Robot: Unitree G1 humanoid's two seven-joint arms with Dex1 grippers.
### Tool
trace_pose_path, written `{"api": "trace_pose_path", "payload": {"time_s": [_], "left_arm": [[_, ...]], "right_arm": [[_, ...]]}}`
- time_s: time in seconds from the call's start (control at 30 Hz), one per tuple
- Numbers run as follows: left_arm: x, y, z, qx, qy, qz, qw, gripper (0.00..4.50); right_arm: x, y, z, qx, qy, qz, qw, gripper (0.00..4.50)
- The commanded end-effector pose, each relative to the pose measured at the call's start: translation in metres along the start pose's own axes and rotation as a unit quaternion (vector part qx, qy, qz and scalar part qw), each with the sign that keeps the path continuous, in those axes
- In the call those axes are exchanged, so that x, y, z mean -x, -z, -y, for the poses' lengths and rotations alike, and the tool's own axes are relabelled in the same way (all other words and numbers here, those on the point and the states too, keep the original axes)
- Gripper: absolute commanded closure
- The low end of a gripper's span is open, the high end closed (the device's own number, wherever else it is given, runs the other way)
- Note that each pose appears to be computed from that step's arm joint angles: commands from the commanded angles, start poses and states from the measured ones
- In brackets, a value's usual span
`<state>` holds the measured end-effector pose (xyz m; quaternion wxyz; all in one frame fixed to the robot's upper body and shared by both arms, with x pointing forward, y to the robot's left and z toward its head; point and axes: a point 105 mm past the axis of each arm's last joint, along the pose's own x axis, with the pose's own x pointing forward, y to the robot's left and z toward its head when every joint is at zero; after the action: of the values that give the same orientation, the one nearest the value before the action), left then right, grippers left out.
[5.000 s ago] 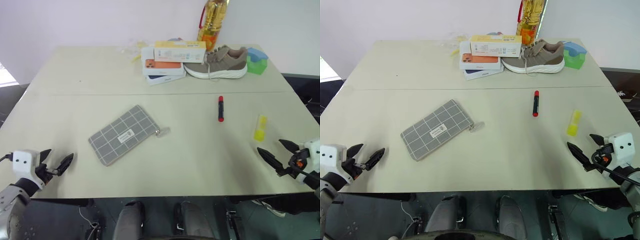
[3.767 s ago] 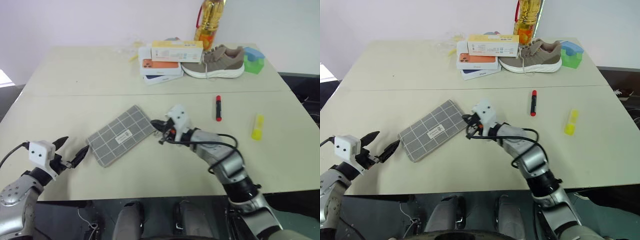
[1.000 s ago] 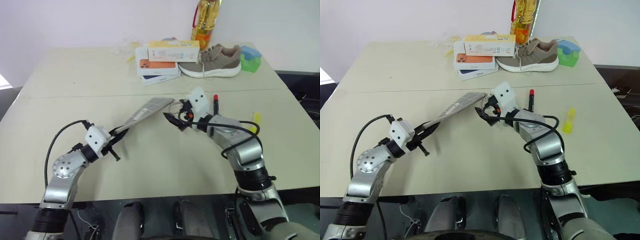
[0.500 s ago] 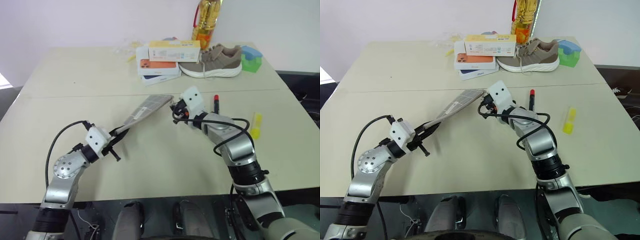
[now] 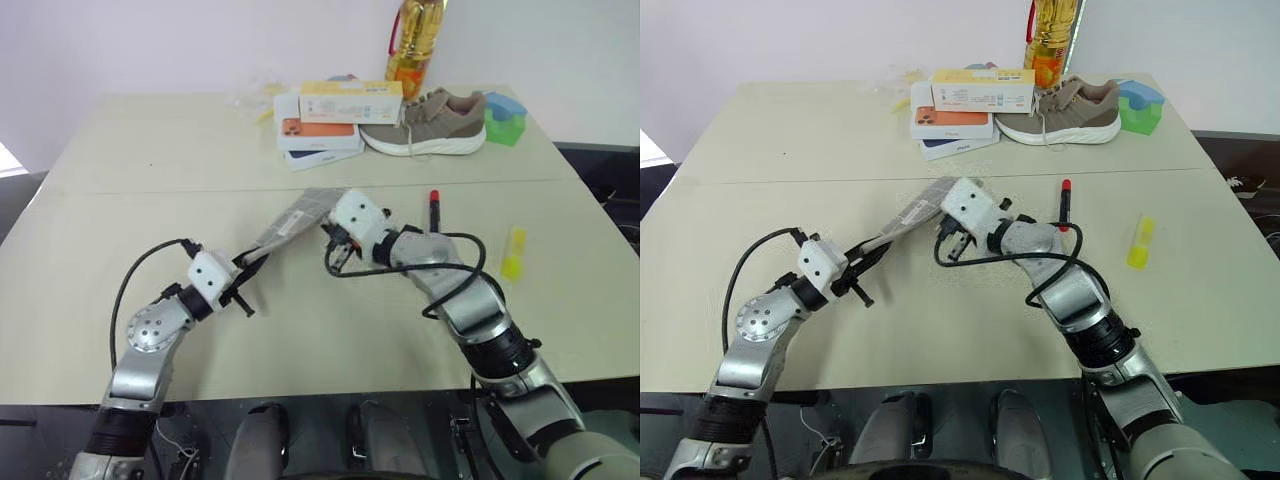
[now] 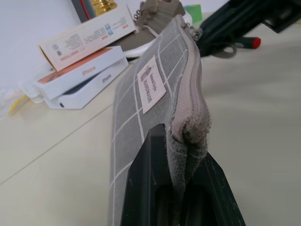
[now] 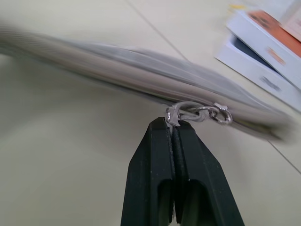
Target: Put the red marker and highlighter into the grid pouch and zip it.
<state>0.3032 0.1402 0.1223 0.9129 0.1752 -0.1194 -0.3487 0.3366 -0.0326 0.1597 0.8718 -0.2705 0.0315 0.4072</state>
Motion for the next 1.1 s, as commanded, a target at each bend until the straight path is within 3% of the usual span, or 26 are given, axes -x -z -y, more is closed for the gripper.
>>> {"api": "trace_pose_path", "payload": {"time_s": [0.03, 0.17, 0.6, 0.7, 0.8, 0.83, 0.93, 1.03, 1.1], "left_arm": [[-0.012, -0.008, 0.004, -0.005, 0.000, 0.015, 1.000, 4.50], [-0.022, -0.009, 0.007, 0.000, -0.004, 0.017, 1.000, 4.50], [-0.051, -0.015, 0.003, 0.023, -0.043, 0.032, 0.998, 4.50], [-0.050, -0.016, 0.001, 0.023, -0.049, 0.034, 0.998, 4.50], [-0.048, -0.017, -0.003, 0.018, -0.055, 0.033, 0.998, 4.50], [-0.046, -0.017, -0.005, 0.015, -0.057, 0.033, 0.998, 4.50], [-0.041, -0.017, -0.004, -0.001, -0.046, 0.035, 0.998, 4.50], [-0.034, -0.011, 0.007, -0.031, -0.008, 0.024, 0.999, 4.50], [-0.031, -0.009, 0.010, -0.034, 0.005, 0.024, 0.999, 4.50]], "right_arm": [[0.003, -0.035, -0.020, 0.049, -0.044, 0.055, 0.996, 4.45], [0.002, -0.043, -0.036, 0.069, -0.078, 0.066, 0.992, 4.45], [0.002, -0.047, -0.045, 0.114, -0.121, 0.072, 0.983, 4.45], [0.008, -0.043, -0.037, 0.097, -0.113, 0.065, 0.987, 3.58], [0.021, -0.039, -0.009, 0.064, -0.058, 0.061, 0.994, 2.11], [0.028, -0.037, 0.000, 0.050, -0.041, 0.060, 0.996, 1.42], [0.050, -0.022, 0.025, 0.009, 0.014, 0.047, 0.999, 0.32], [0.071, 0.022, 0.069, -0.060, 0.135, -0.040, 0.988, 0.32], [0.089, 0.057, 0.099, -0.184, 0.231, -0.080, 0.952, 0.14]]}}
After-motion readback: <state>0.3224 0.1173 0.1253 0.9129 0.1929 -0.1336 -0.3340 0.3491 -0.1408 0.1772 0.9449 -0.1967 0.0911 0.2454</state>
